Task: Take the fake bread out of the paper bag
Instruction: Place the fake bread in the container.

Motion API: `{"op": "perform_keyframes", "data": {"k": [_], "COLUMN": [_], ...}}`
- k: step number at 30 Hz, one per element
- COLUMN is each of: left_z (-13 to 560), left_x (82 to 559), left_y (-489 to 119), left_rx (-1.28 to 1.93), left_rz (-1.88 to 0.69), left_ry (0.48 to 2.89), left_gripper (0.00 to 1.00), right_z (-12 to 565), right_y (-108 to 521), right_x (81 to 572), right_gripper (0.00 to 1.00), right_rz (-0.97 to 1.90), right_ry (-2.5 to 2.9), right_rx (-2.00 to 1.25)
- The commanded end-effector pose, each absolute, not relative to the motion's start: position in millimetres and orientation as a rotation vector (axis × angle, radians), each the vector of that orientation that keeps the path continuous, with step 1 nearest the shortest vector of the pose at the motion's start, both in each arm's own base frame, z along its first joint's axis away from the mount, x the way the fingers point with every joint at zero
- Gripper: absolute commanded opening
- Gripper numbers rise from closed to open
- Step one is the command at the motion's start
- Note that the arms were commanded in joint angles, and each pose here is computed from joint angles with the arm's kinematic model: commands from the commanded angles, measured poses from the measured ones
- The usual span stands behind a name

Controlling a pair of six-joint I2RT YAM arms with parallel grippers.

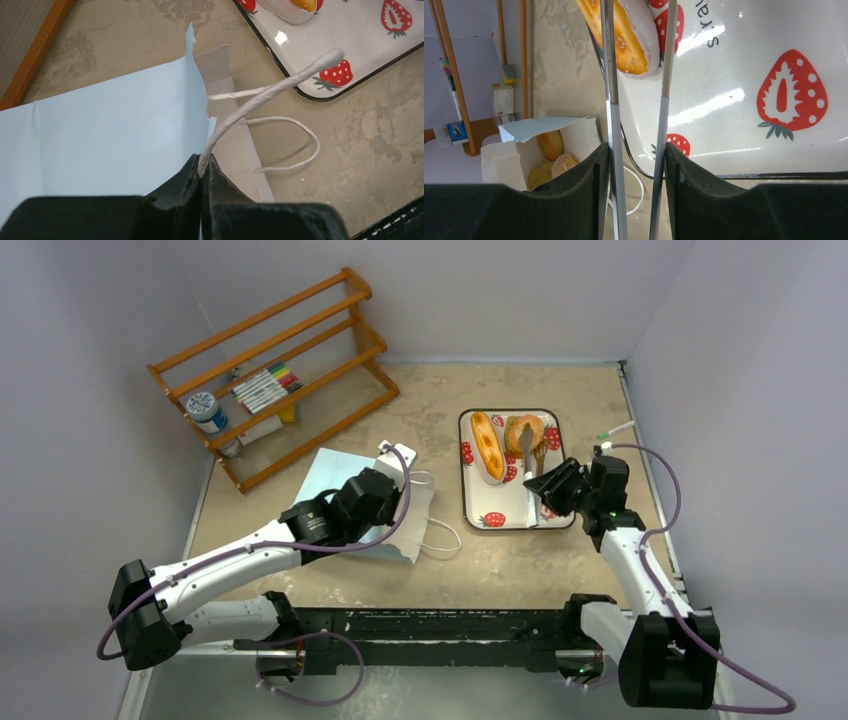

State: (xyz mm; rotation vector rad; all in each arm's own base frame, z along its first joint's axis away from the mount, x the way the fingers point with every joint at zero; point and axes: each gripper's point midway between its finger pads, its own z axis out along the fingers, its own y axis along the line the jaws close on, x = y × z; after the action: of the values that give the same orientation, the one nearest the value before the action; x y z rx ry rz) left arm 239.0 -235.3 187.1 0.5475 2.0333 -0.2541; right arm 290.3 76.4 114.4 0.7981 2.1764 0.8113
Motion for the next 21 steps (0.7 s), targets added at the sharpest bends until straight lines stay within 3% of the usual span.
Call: {"op": "perform_keyframes", "data": {"k": [1, 21], "left_z": [213.1, 214.6], "left_x": [245.8, 248.6], "left_y": [-241.9, -236.4], "left_rx": [0.490, 0.465], "left_rz": [-0.322, -0.324], "left_ry": [1.958, 1.952], "left_gripper": [0.00, 0.00], "right_z": [135.0, 143.6], "right_y": [74.3, 68.0], "right_x": [291.2, 269.6], "right_gripper": [0.43, 0.44], "right_rz": [0.818, 0.756], "right_ry": [2.113, 2.117], "right_rx": [0.775, 0.778]}}
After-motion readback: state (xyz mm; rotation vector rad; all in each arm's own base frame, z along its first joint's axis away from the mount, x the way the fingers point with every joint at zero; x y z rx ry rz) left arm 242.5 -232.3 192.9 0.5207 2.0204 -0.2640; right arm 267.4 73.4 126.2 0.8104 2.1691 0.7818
